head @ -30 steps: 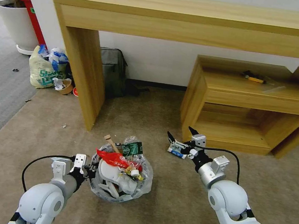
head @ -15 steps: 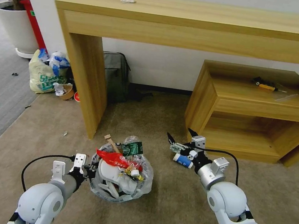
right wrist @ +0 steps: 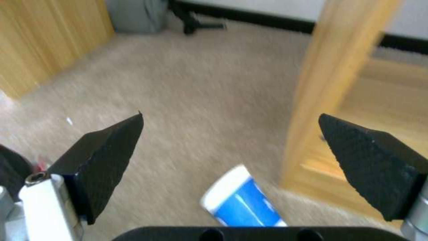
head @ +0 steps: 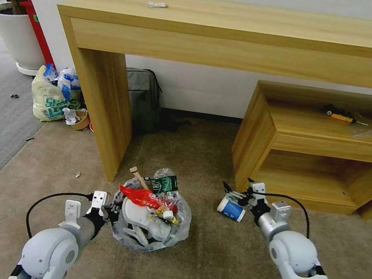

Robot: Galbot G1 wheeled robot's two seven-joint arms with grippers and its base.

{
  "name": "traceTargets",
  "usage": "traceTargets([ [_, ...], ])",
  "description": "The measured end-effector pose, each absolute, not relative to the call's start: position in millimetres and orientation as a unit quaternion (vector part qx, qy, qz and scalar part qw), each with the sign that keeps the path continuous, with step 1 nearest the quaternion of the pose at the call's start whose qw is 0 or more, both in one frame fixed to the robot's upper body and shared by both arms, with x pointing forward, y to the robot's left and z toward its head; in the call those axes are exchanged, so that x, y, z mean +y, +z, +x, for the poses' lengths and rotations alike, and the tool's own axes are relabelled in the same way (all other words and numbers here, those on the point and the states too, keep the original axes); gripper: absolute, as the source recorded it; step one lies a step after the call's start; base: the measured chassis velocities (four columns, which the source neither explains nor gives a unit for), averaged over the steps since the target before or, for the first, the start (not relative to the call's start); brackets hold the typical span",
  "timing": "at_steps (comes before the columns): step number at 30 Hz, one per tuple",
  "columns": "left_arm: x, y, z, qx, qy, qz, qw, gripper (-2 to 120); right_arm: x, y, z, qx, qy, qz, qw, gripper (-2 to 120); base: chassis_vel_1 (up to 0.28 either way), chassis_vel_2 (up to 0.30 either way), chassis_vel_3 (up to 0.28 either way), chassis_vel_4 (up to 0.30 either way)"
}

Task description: Pick up the trash bin and place the garbage on the floor into it.

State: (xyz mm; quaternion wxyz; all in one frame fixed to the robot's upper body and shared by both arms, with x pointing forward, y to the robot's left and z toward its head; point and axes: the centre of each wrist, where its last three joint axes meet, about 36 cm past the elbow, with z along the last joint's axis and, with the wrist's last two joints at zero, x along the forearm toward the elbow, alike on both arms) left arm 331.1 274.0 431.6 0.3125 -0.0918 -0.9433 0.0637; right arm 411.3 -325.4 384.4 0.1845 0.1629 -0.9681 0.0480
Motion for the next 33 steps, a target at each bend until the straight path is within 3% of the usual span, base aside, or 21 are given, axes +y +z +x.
traceTargets([
  [15,267,424,332,-0.94,0.066,-0.1,0.32,0,-287,311,442,-0.948,-0.041,0.005,0.316,100,0.0,0.0,0.0,0.0],
  [33,263,421,335,-0.938,0.062,-0.112,0.323,0,-274,304,482,-0.93,-0.05,-0.011,0.364,100,0.0,0.0,0.0,0.0],
])
